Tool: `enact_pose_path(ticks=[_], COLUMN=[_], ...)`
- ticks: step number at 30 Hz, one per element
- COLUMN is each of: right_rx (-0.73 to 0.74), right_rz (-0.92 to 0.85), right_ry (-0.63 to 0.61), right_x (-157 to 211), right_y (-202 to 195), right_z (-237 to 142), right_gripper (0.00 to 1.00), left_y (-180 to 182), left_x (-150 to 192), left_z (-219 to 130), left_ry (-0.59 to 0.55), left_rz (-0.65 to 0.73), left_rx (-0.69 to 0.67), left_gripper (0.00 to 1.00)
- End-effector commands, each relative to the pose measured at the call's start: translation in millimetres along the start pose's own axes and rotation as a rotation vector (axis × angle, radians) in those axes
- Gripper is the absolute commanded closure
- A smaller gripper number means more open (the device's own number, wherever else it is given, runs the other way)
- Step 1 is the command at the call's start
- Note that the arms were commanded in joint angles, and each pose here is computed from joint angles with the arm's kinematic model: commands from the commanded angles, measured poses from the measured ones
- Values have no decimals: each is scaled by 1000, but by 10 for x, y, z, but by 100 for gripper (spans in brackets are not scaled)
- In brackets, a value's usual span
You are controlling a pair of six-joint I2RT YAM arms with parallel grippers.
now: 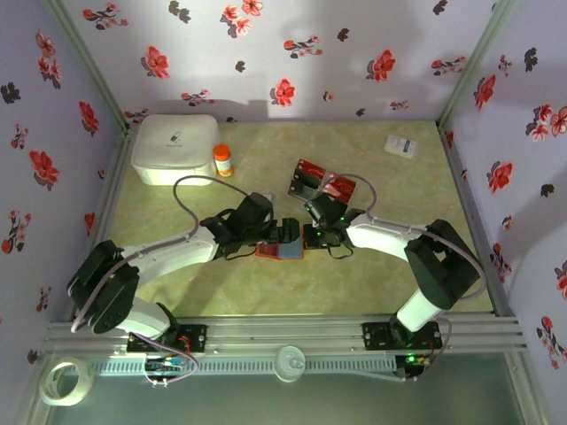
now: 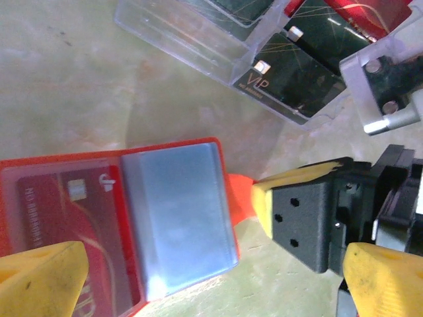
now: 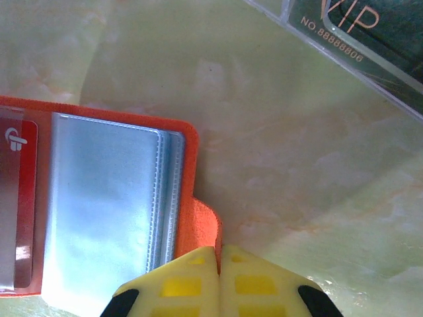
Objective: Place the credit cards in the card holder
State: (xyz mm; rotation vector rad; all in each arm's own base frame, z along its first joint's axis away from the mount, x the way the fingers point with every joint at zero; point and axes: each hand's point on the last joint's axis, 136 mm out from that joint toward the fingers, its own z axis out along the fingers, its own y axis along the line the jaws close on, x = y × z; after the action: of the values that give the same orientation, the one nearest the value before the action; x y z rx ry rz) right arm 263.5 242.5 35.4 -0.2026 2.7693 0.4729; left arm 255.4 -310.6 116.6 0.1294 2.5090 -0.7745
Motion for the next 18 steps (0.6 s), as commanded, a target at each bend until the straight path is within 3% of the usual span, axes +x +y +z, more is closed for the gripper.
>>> enact_pose_path(ticks=[1, 18], right_rx=[-28, -33], right_rz=[11, 49], right_ry=[-21, -22], right_x=[-26, 42], right_y=[33, -54], right_z=[-45, -7], right_gripper=[98, 98], left_y=[-185, 335], left_x=[-55, 309], left_z=[57, 309], left_ry=[-22, 24], left_rz=[-36, -30], left_rx=[81, -25], left_gripper=[0, 0])
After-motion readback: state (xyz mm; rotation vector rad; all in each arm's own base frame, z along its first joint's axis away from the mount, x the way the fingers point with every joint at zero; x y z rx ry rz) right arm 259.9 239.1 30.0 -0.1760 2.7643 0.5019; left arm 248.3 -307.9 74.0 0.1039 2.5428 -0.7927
